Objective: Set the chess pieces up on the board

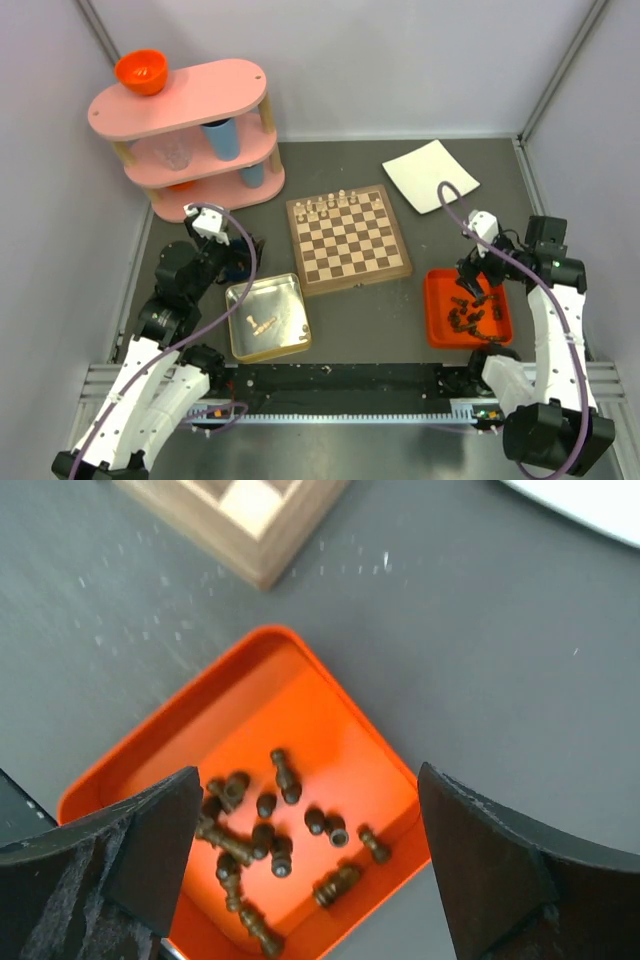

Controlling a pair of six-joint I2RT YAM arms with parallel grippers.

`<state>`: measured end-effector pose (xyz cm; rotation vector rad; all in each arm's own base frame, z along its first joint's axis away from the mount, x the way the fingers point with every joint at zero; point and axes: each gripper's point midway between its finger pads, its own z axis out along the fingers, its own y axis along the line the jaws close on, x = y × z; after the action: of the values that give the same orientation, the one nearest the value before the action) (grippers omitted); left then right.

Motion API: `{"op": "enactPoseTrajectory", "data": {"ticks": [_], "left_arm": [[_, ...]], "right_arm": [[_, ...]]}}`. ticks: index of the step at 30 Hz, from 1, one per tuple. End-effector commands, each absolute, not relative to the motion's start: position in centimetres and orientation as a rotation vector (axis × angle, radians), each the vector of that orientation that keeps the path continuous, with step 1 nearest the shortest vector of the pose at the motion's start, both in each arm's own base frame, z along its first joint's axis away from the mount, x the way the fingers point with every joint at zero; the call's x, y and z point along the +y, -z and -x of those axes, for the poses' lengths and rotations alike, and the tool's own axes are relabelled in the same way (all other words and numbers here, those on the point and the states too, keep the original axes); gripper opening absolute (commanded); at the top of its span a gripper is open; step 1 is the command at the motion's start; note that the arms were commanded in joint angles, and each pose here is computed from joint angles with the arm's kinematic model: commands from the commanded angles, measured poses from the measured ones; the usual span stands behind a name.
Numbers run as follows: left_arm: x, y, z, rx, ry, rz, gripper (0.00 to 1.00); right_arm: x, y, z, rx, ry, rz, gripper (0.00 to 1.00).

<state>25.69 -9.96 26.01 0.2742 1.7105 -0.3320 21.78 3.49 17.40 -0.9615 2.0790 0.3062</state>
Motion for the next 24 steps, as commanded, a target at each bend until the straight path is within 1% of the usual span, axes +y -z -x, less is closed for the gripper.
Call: {"op": "enactPoseTrajectory", "data": {"ticks": [1,4,6,10,13,16,21,24], "left_arm": [[-10.3,-26.6,-26.1,1.683,0.338,-0.287,0.99],[-10.2,-26.5,-26.2,1.688,0.331,-0.286,0.99],[-10.2,-26.3,-26.3,1.695,0.328,-0.287,0.99],[-10.3,-26.1,-26.4,1.702,0.329,-0.292,0.99],[-10.3,-26.0,-26.4,1.705,0.327,-0.293,0.99],[-10.3,-26.1,-26.4,1.702,0.326,-0.292,0.99],[-10.3,-26.1,-26.4,1.702,0.328,-0.293,0.99],[-10.3,-26.0,-26.4,1.705,0.329,-0.295,0.99]], "right_arm": [[0.9,-13.9,-20.0,2.179,-0.155,1.122,0.85],[0.6,-11.6,-19.2,2.252,-0.191,1.142,0.72],[0.3,-10.6,-19.1,2.279,-0.196,1.163,0.67],[-0.6,-8.0,-19.4,2.347,-0.188,1.173,0.52],[-1.3,-7.1,-20.0,2.373,-0.166,1.164,0.44],[-1.5,-6.2,-20.0,2.385,-0.172,1.194,0.42],[-1.3,-5.3,-20.1,2.367,-0.185,1.23,0.41],[-1.1,-4.9,-20.3,2.362,-0.204,1.246,0.38]]}}
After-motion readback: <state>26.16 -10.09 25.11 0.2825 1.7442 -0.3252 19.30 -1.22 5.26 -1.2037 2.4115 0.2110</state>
